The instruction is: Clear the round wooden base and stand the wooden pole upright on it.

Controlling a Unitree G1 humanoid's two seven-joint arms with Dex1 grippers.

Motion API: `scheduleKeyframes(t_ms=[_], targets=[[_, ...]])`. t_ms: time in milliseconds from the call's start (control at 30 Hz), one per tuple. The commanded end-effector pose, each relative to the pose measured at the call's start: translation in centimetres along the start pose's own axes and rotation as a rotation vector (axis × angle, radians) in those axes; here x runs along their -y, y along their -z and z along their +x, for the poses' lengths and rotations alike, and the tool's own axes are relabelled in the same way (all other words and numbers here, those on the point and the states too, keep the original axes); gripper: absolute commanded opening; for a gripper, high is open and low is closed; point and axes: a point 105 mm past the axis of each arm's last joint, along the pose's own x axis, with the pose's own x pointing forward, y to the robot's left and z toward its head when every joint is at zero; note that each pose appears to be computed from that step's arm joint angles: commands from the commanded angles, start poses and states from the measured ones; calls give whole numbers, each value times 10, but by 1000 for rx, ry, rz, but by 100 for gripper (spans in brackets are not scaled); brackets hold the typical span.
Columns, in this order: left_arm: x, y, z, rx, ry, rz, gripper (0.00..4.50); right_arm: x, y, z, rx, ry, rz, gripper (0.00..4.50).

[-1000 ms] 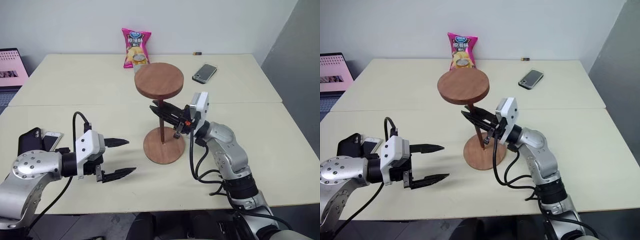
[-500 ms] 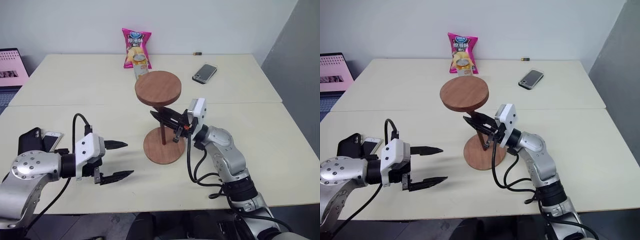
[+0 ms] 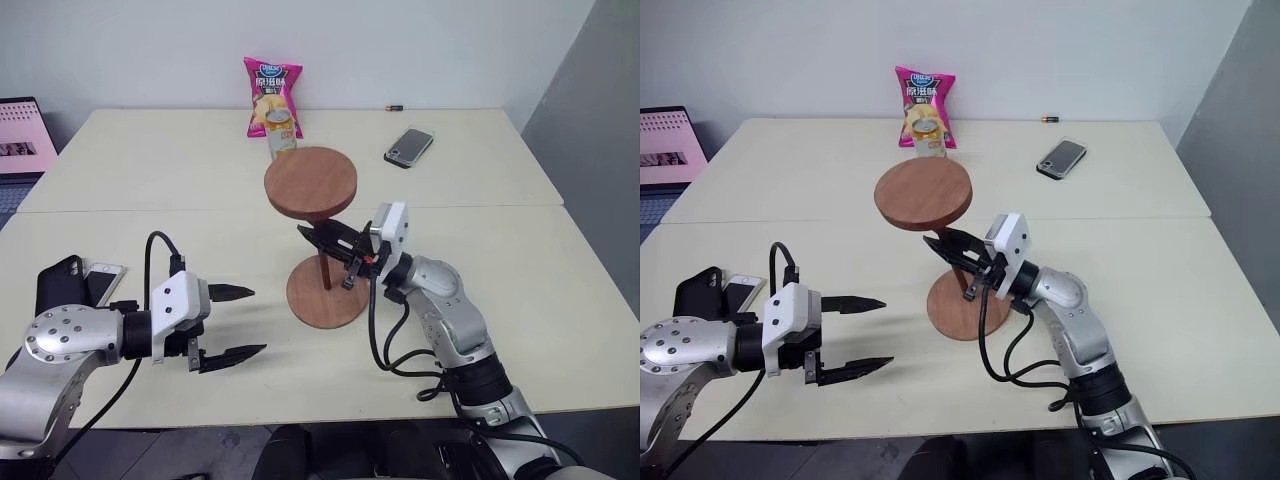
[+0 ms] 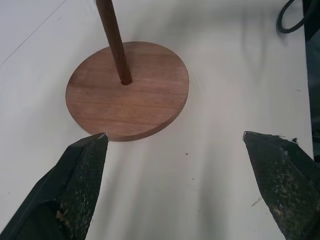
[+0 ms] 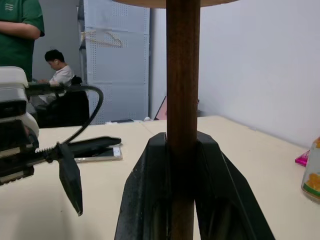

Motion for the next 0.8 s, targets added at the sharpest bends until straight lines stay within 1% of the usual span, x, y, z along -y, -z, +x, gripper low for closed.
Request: scheduleKeyframes(t_ms=[33, 133, 267, 467, 533, 633, 800], targets=[[0, -3, 0, 12, 1, 21, 450, 1, 5, -2, -10, 16, -5, 24], [-1, -3, 1, 14, -1, 24, 450, -1, 8, -3, -21, 3, 8, 24], [-1, -4, 2, 16, -1, 28, 450, -8, 17, -9, -69, -42, 42, 24], [-1, -6, 2, 18, -1, 29, 450, -8, 37, -19, -180, -35, 102, 24], [-1, -7, 2, 20, -1, 29, 450, -4, 50, -24, -243, -5, 152, 24], [-1, -7, 3, 22, -4, 30, 450, -3, 62, -31, -317, -1, 164, 24], [-1, -8, 3, 23, -5, 28, 450, -5, 71, -35, -381, -2, 162, 24]])
